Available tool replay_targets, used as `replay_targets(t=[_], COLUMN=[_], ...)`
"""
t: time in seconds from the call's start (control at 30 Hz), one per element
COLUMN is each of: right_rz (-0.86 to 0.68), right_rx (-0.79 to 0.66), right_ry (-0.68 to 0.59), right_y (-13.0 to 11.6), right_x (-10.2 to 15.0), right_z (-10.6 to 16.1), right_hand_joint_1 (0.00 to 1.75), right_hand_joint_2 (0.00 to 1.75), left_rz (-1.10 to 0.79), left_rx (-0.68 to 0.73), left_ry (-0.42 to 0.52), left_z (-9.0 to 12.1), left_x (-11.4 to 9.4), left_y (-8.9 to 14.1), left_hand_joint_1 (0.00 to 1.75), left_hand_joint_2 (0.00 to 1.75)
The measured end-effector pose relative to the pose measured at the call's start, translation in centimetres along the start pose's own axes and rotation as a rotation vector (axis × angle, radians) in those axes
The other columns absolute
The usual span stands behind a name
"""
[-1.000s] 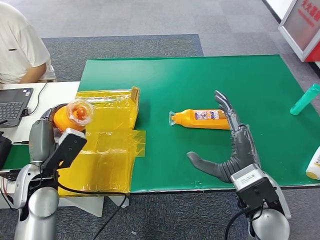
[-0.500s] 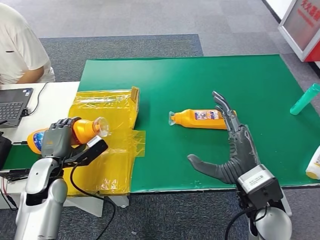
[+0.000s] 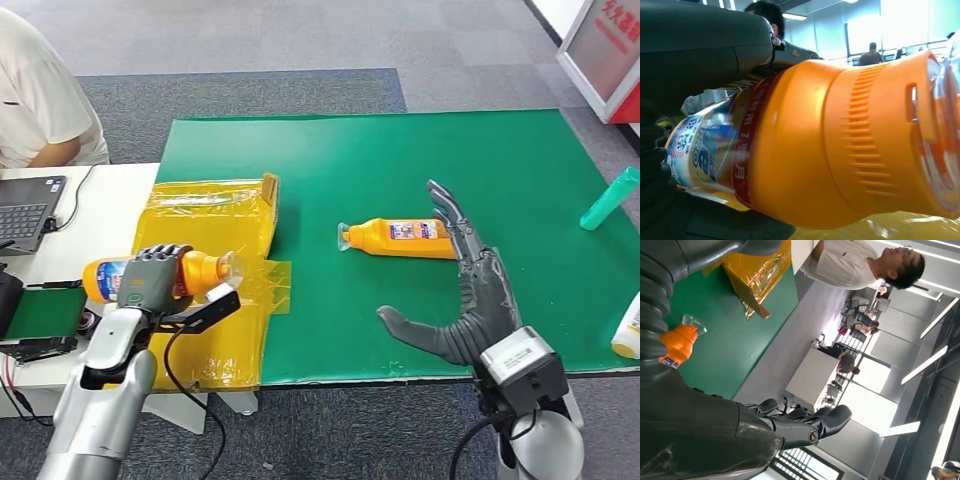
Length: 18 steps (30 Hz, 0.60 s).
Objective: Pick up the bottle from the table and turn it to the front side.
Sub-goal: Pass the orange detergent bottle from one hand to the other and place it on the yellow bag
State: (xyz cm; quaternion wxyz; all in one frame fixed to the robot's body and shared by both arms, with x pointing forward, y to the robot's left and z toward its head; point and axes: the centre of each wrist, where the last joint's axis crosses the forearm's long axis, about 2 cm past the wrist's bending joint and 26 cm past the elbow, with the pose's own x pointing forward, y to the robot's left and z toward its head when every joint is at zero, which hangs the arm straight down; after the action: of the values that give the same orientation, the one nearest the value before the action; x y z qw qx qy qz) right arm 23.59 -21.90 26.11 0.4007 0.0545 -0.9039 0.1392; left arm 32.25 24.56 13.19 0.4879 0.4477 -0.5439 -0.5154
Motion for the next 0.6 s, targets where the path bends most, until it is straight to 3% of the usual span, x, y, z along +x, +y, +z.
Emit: replay_targets(t=[0.43,0.5,0.57,0.6], right_rz=[0.003,0.002,0.003,0.003], right_rx=[0.011,0.012,0.013,0.013], right_ry=[-0.026,-0.031,-0.035,-0.037], right_y=[0.0,0.0,0.0,0.0], right_x=[-0.2,-0.2,-0.2,-0.2], right_z=[-0.6,-0.7,-0.7,-0.6], right_hand_joint_1=[0.0,0.0,0.0,0.0], right_hand_joint_2=[1.75,1.75,1.75,1.75], left_rz=[0.001,0.004,0.007,0.008], left_rx=[-0.062,-0.074,-0.083,-0.088], left_ry=[-0.144,-0.155,-0.162,-0.163], left_z=[-1.6,-1.6,-1.7,-1.7], left_x=[5.1,5.6,6.0,6.1], left_y=[-0.9,-1.1,-1.3,-1.4], left_hand_joint_1=[1.75,1.5,0.63,0.31], left_hand_joint_2=[1.75,1.75,1.75,1.75])
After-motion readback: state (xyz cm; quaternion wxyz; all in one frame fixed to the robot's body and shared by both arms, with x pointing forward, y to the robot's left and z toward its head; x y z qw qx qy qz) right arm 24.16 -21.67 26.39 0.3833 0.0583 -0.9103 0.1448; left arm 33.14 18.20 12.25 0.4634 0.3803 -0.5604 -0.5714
